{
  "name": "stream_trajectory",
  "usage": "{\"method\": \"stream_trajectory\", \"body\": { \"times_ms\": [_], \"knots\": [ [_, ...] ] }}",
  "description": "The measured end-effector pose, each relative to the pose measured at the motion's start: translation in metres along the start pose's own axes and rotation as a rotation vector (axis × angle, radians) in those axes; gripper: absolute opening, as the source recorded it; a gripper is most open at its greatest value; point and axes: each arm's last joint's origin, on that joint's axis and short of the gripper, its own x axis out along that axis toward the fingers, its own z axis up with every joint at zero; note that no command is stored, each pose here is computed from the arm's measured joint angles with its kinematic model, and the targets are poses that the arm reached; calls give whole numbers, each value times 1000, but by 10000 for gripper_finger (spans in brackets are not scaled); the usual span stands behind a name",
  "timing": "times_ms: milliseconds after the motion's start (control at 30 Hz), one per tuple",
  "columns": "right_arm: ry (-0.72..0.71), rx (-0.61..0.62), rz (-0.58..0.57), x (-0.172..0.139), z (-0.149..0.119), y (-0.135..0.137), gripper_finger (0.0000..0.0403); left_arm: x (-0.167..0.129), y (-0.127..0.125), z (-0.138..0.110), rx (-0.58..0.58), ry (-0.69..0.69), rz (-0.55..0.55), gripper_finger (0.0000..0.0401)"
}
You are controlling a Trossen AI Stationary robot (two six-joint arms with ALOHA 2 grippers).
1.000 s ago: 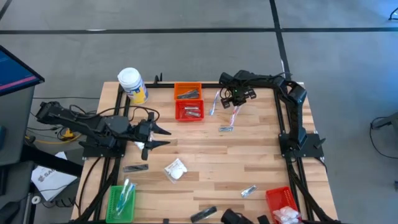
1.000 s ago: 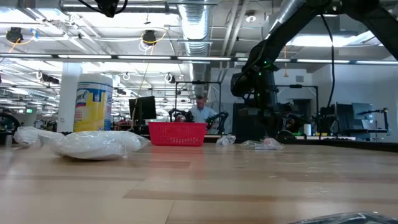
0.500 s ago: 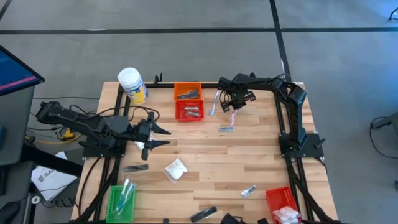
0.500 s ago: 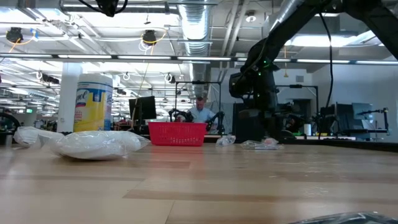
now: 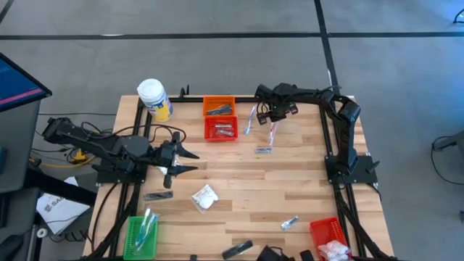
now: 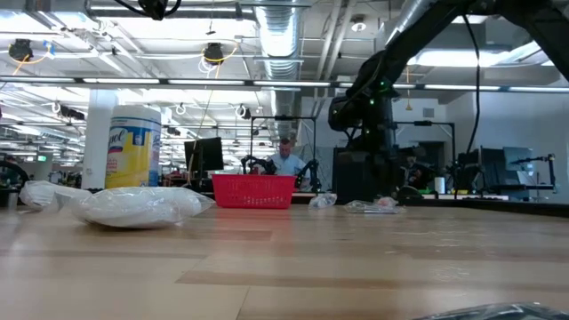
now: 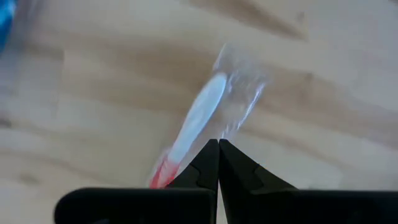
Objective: Pick & Place Travel size toiletries
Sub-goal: Put the red toothbrush into the green basket
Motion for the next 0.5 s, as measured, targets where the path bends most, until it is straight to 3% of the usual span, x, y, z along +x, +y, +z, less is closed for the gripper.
{"method": "stream_trajectory", "body": {
  "times_ms": [100, 500],
  "knots": [
    [-34, 17, -17, 4, 6, -2, 0, 0, 0, 0, 0, -1, 0, 155],
    [86, 16, -58, 26, -4, 1, 0, 0, 0, 0, -1, -4, 0, 155]
  ]
}}
